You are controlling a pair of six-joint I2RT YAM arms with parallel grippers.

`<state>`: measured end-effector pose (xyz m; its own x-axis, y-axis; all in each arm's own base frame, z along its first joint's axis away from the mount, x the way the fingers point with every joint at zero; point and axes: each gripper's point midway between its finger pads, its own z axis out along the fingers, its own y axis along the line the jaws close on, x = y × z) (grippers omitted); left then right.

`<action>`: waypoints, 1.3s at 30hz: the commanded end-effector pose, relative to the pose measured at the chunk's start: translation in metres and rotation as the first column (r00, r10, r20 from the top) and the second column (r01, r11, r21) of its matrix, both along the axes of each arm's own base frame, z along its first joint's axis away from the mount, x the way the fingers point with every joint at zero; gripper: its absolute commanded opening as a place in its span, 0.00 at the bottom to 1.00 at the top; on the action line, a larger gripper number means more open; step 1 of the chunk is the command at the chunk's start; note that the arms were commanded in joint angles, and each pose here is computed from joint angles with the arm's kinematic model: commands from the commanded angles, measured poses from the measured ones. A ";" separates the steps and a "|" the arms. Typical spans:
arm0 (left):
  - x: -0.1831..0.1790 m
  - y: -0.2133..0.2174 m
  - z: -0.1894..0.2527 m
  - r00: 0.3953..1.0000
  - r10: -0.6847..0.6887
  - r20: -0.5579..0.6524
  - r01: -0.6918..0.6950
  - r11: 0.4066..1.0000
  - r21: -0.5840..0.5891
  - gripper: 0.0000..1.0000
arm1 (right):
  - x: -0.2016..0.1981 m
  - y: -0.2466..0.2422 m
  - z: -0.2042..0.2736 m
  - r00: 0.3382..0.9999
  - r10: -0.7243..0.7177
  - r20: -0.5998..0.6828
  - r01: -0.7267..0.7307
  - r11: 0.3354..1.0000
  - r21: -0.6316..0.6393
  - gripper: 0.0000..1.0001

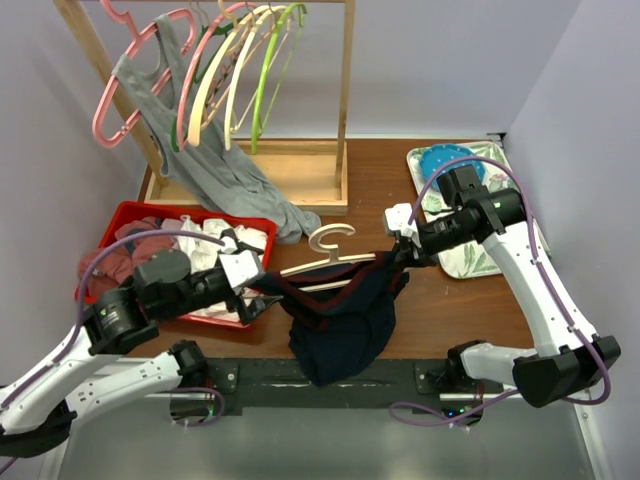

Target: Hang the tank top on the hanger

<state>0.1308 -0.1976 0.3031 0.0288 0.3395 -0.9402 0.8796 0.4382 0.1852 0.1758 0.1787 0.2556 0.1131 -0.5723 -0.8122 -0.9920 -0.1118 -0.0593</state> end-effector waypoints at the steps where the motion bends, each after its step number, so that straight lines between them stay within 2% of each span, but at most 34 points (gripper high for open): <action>1: 0.009 -0.011 -0.016 1.000 -0.027 0.012 0.026 0.996 0.081 0.99 | -0.043 -0.002 0.004 0.984 0.037 -0.173 -0.033 0.999 0.027 0.00; 3: 0.010 -0.015 -0.023 0.999 -0.039 -0.002 0.039 0.993 0.109 0.97 | -0.044 -0.003 0.004 0.985 0.038 -0.170 -0.034 0.999 0.023 0.00; 6: 0.009 -0.019 -0.032 0.998 -0.052 -0.038 0.057 0.989 0.138 0.81 | -0.045 -0.005 0.003 0.986 0.034 -0.165 -0.032 0.999 0.015 0.00; 7: 0.008 -0.019 -0.035 0.997 -0.053 -0.049 0.059 0.988 0.143 0.61 | -0.045 -0.005 0.002 0.985 0.034 -0.167 -0.032 0.999 0.013 0.00; 9: 0.009 -0.019 -0.037 0.997 -0.035 -0.067 0.045 0.988 0.146 0.31 | -0.045 -0.005 0.001 0.986 0.037 -0.165 -0.036 0.999 0.013 0.00; 10: 0.010 -0.017 -0.037 0.997 -0.027 -0.070 0.037 0.988 0.147 0.06 | -0.045 -0.005 0.001 0.986 0.038 -0.165 -0.036 0.999 0.013 0.00; 11: 0.011 -0.016 -0.036 0.997 -0.015 -0.073 0.026 0.989 0.144 0.00 | -0.045 -0.004 0.001 0.985 0.040 -0.166 -0.038 0.999 0.015 0.00; 14: 0.013 -0.013 -0.032 0.991 0.057 -0.122 -0.045 0.994 0.100 0.00 | -0.041 -0.003 0.003 0.984 0.034 -0.174 -0.031 0.999 0.017 0.00; 15: 0.011 -0.015 -0.028 0.981 0.082 -0.175 -0.071 0.995 0.070 0.00 | -0.039 -0.002 0.005 0.983 0.025 -0.182 -0.022 1.000 0.016 0.01; 16: 0.008 -0.013 -0.029 0.974 0.095 -0.208 -0.083 0.994 0.066 0.00 | -0.031 0.000 0.009 0.985 0.008 -0.172 -0.004 1.000 0.020 0.17; 18: 0.001 -0.015 -0.027 0.945 0.117 -0.305 -0.121 0.993 0.006 0.00 | -0.022 0.001 0.017 0.977 -0.057 -0.208 0.064 0.998 0.029 0.42; 19: -0.002 -0.016 -0.027 0.934 0.123 -0.335 -0.135 0.991 -0.013 0.00 | -0.011 0.003 0.026 0.981 -0.081 -0.177 0.091 0.994 0.055 0.62; 21: -0.009 -0.015 -0.032 0.893 0.140 -0.428 -0.184 0.981 -0.062 0.00 | 0.001 0.002 0.038 0.960 -0.172 -0.220 0.194 0.977 0.082 0.74; 22: -0.011 -0.014 -0.034 0.877 0.148 -0.457 -0.205 0.976 -0.076 0.00 | 0.020 0.004 0.049 0.962 -0.213 -0.170 0.235 0.964 0.123 0.84; 23: -0.013 -0.013 -0.037 0.861 0.158 -0.484 -0.226 0.970 -0.086 0.00 | 0.026 0.002 0.057 0.930 -0.289 -0.225 0.323 0.937 0.131 0.88; 24: -0.016 -0.011 -0.046 0.827 0.177 -0.534 -0.268 0.958 -0.099 0.00 | 0.041 -0.006 0.061 0.906 -0.361 -0.222 0.396 0.908 0.139 0.92; 25: -0.016 -0.008 -0.050 0.807 0.196 -0.557 -0.300 0.948 -0.101 0.00 | 0.061 -0.008 0.072 0.896 -0.411 -0.170 0.438 0.880 0.182 0.95; 26: -0.014 -0.006 -0.053 0.788 0.217 -0.577 -0.335 0.936 -0.105 0.00 | 0.068 -0.011 0.077 0.857 -0.469 -0.216 0.507 0.842 0.182 0.98; 27: -0.011 0.000 -0.059 0.747 0.259 -0.613 -0.409 0.905 -0.116 0.00 | 0.080 -0.021 0.079 0.824 -0.531 -0.197 0.564 0.805 0.184 0.98; 30: -0.003 0.011 -0.072 0.663 0.336 -0.669 -0.545 0.829 -0.124 0.00 | 0.105 -0.032 0.085 0.765 -0.613 -0.199 0.645 0.729 0.231 0.99; 32: 0.003 0.015 -0.076 0.609 0.367 -0.703 -0.615 0.779 -0.127 0.00 | 0.110 -0.036 0.069 0.726 -0.638 -0.258 0.687 0.695 0.214 0.99; 36: 0.026 0.032 -0.081 0.519 0.489 -0.701 -0.755 0.647 -0.108 0.00 | 0.111 -0.035 0.043 0.724 -0.612 -0.317 0.685 0.690 0.232 0.99; 37: 0.030 0.033 -0.080 0.505 0.502 -0.702 -0.774 0.623 -0.112 0.00 | 0.103 -0.030 0.026 0.728 -0.578 -0.367 0.672 0.707 0.219 0.99; 39: 0.039 0.034 -0.085 0.478 0.524 -0.705 -0.805 0.582 -0.114 0.00 | 0.105 -0.029 0.016 0.732 -0.565 -0.380 0.667 0.706 0.236 0.99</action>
